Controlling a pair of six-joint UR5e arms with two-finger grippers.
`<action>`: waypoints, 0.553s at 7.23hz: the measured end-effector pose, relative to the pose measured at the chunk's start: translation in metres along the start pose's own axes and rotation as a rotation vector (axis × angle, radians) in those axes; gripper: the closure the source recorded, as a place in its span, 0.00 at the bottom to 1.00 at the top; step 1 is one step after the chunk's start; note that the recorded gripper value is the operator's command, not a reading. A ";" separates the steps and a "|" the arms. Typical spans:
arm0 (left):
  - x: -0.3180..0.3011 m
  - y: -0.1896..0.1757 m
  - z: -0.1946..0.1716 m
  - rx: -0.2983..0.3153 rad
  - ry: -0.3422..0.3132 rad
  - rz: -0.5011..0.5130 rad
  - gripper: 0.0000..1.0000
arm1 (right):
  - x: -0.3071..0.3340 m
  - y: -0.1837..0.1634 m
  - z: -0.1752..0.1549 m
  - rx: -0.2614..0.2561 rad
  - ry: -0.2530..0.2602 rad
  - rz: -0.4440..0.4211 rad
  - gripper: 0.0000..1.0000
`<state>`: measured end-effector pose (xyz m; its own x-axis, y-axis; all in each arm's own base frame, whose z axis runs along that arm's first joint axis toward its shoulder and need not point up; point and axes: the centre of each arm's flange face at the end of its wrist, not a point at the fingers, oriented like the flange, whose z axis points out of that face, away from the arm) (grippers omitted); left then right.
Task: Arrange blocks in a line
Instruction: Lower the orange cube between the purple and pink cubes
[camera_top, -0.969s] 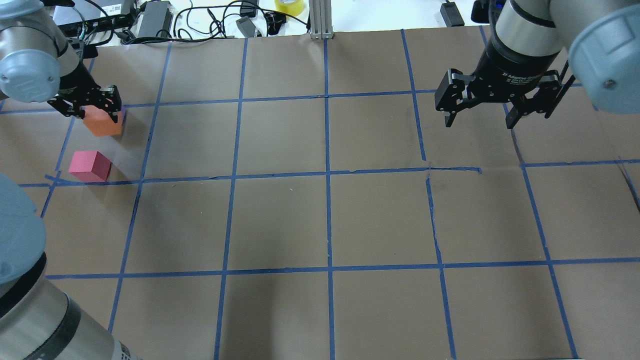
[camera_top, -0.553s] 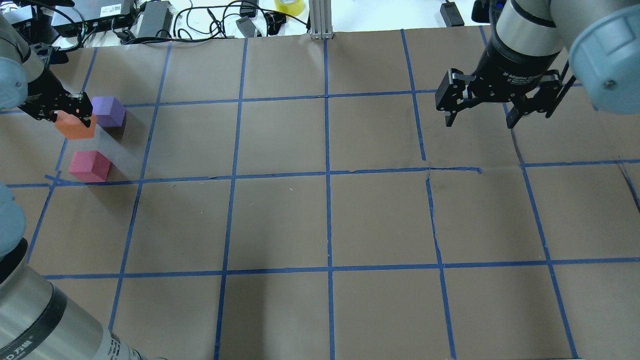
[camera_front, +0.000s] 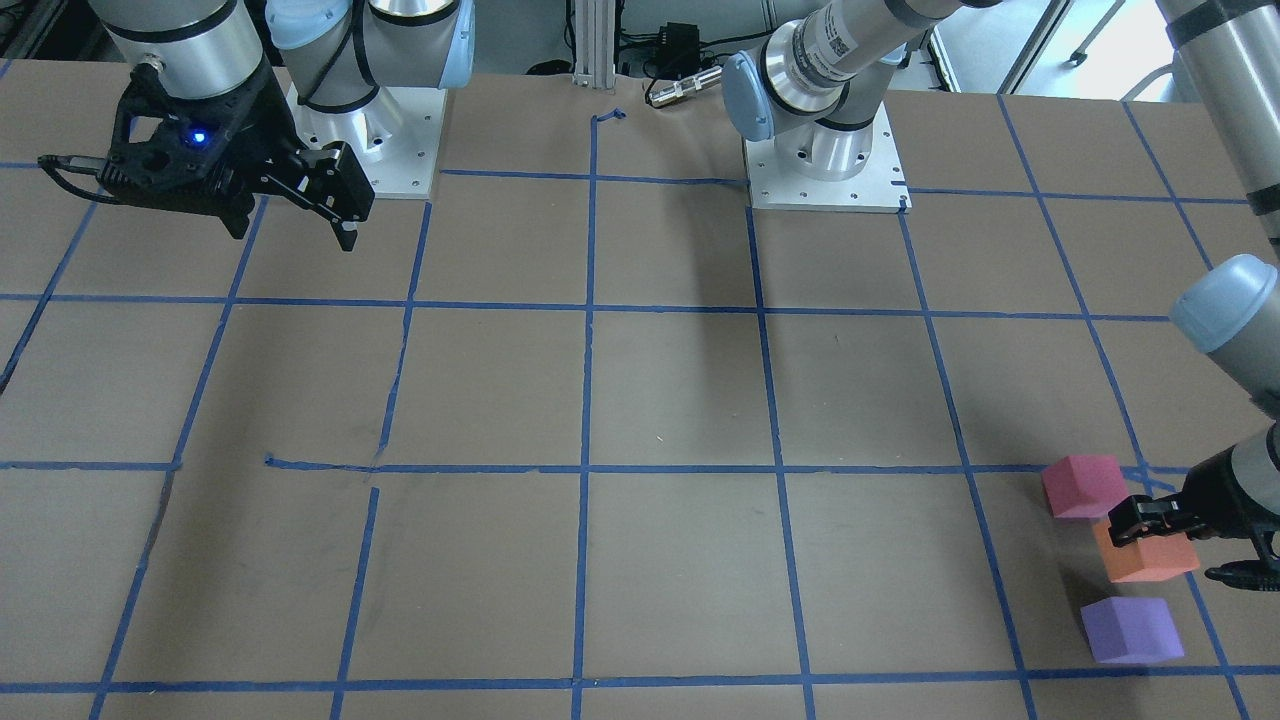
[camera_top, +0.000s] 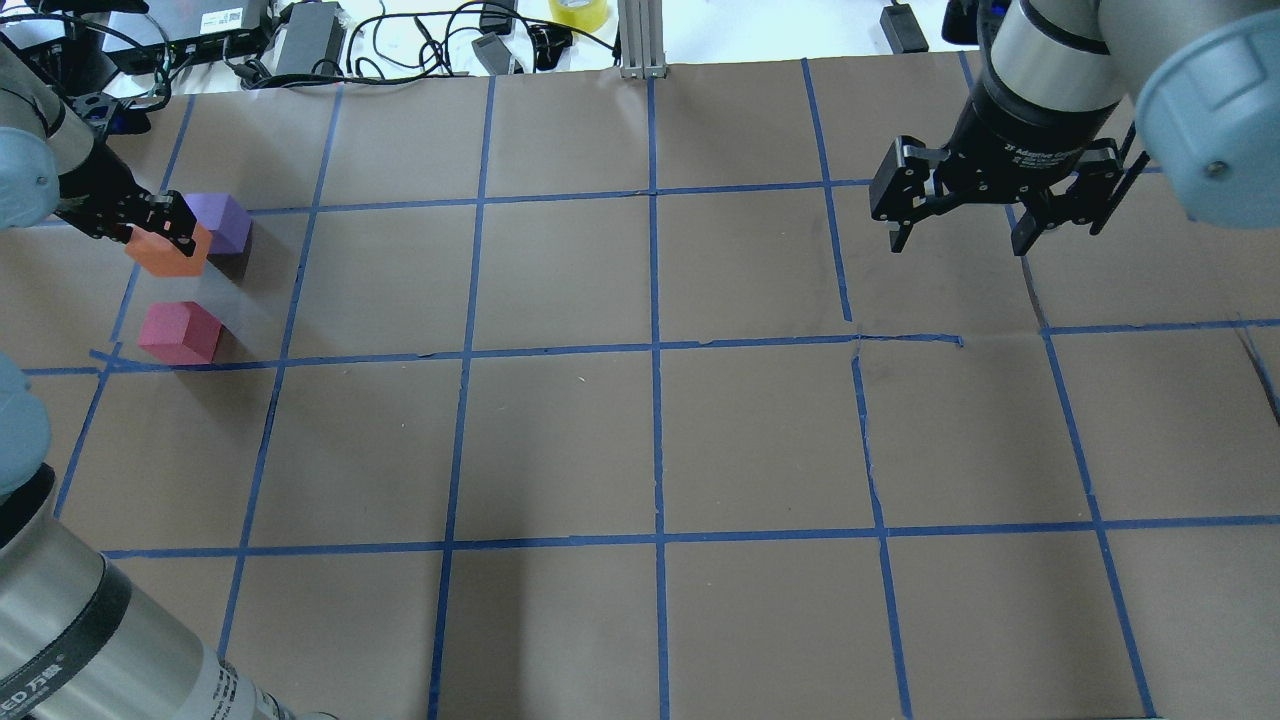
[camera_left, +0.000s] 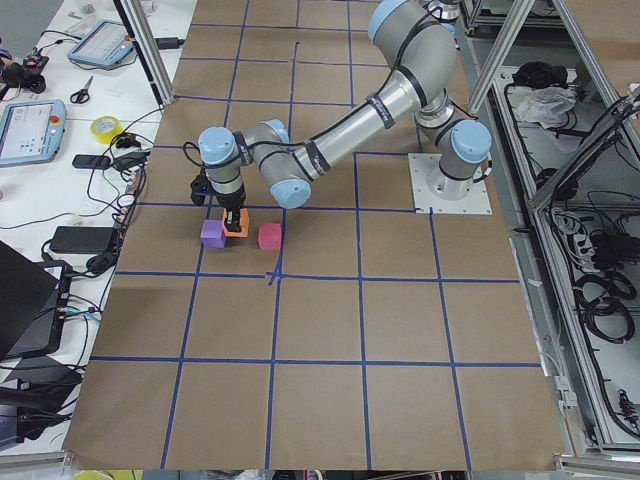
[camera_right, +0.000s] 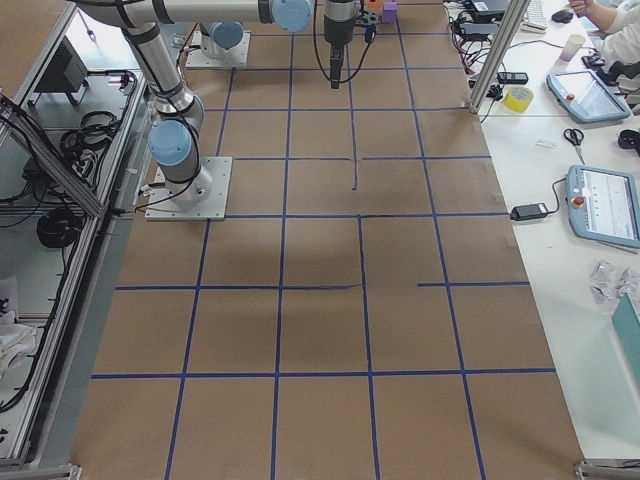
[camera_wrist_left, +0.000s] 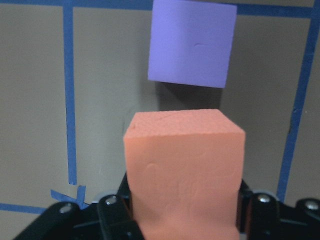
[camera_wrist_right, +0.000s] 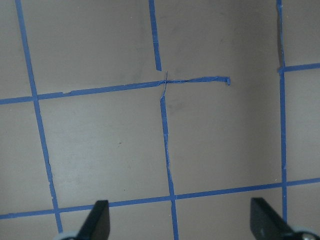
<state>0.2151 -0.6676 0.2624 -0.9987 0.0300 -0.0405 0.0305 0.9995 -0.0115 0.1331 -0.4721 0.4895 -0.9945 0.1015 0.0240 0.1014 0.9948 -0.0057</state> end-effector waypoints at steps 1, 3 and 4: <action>0.000 0.000 0.004 -0.004 0.006 0.007 1.00 | 0.000 0.000 0.000 0.000 0.000 0.002 0.00; -0.001 -0.003 0.006 0.000 0.010 0.015 1.00 | 0.000 0.000 0.000 0.000 0.000 0.004 0.00; -0.001 -0.005 0.008 0.009 0.018 0.022 1.00 | 0.000 0.000 0.000 0.001 0.000 0.003 0.00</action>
<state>0.2162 -0.6725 0.2541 -0.9984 0.0519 -0.0233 0.0523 0.9984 -0.0197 0.1330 -0.4722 0.4896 -0.9942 0.1048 0.0243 0.1047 0.9945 -0.0063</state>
